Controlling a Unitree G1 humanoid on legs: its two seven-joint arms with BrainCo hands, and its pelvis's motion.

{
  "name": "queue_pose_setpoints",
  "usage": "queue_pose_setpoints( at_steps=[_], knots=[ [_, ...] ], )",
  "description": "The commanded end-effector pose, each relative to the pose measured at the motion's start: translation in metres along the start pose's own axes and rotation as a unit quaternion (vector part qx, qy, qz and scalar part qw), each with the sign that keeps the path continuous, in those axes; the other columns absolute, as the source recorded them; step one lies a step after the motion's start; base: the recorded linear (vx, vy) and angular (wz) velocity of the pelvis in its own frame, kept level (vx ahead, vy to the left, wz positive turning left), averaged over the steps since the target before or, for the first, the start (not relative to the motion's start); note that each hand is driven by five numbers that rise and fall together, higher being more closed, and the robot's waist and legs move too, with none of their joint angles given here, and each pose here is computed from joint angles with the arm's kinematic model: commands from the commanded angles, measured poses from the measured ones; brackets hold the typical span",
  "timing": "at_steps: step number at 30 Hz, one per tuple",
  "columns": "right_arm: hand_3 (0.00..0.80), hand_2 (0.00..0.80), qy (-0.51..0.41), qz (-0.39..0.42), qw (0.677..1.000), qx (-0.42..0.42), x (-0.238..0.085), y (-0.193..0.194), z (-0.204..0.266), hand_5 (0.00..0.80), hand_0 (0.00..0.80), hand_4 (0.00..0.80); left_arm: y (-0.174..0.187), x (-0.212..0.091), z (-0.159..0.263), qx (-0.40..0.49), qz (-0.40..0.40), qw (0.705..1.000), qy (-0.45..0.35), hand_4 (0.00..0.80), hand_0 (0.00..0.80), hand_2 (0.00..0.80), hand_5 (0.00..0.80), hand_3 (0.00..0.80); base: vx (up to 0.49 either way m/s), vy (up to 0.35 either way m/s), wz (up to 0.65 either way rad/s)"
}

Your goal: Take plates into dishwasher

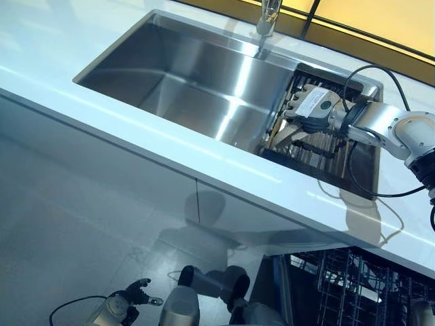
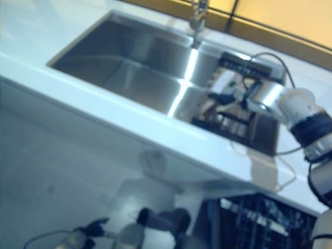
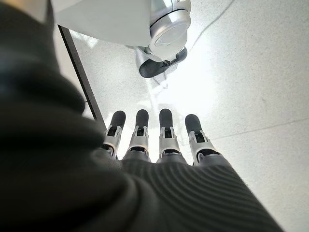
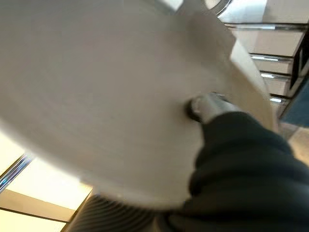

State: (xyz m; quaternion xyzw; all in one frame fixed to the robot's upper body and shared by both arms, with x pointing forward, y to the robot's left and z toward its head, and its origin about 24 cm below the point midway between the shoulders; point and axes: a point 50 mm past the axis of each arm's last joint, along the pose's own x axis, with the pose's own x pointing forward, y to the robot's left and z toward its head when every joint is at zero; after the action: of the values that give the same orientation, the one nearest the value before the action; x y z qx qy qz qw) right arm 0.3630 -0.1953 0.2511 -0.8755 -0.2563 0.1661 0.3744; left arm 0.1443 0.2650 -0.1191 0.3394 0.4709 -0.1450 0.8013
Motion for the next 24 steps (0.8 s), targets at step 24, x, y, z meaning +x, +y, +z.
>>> queue_pose_setpoints(
  at_steps=[24],
  knots=[
    [0.800, 0.800, 0.229, -0.090, 0.969, 0.019, -0.067, -0.011, -0.079, 0.800, 0.800, 0.800, -0.021, -0.004, -0.009, 0.027, -0.026, 0.999, 0.001, 0.000, 0.000, 0.000, 0.000, 0.000, 0.013, 0.063, -0.04]
  ],
)
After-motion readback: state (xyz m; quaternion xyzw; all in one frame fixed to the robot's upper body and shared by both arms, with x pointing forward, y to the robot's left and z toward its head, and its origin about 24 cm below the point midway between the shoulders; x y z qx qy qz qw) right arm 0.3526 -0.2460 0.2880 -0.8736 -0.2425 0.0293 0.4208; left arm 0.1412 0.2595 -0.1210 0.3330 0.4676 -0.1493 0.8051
